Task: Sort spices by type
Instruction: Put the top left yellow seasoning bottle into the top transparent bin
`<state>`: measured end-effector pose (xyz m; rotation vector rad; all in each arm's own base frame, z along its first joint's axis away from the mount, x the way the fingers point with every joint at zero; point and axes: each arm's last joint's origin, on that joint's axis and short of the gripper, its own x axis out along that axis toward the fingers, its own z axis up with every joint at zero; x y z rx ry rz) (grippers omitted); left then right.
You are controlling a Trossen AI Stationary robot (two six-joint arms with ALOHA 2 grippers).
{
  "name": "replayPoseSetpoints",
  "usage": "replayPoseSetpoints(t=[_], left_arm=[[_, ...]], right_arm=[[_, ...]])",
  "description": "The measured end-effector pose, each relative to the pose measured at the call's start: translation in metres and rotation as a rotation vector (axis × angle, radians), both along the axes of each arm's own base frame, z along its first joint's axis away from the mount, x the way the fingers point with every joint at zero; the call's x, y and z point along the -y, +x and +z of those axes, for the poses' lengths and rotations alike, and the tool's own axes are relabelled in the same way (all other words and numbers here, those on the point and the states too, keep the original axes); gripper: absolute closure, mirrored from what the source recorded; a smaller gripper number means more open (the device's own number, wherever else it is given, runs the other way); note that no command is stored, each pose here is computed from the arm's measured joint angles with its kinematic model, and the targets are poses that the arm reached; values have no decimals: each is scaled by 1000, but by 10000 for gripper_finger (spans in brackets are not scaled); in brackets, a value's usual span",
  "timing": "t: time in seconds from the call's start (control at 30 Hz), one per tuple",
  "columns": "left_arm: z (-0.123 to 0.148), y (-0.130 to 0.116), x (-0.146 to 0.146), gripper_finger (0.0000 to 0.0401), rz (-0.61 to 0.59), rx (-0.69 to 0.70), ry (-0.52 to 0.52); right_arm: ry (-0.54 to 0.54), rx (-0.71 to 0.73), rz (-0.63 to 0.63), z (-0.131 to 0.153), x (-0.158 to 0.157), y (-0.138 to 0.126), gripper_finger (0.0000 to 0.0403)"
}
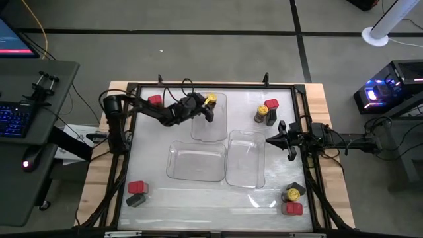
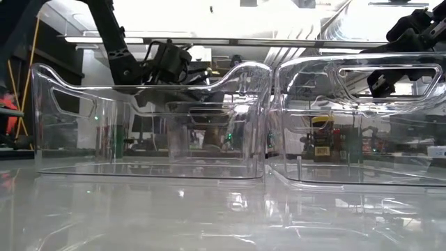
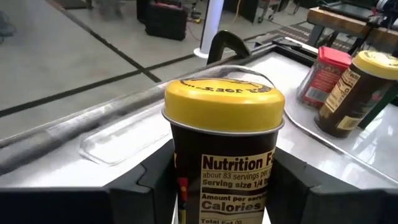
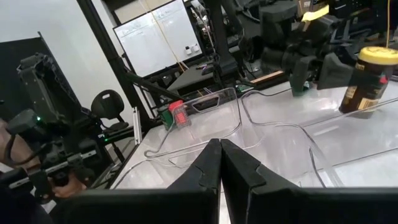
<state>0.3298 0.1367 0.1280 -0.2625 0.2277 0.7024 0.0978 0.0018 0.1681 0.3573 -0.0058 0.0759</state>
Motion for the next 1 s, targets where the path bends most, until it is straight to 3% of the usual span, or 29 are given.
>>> replayPoseSetpoints(t=[0.3, 0.7, 1.0], left_arm=[[-2, 1, 1, 219, -22, -24, 20], [-2, 2, 2, 156, -48, -19, 10], [14, -1, 3, 146, -52, -3, 40]], right_arm=[[0, 0, 0, 0, 0, 0, 402], [0, 0, 0, 0, 0, 0, 402], [0, 0, 0, 0, 0, 0, 402]])
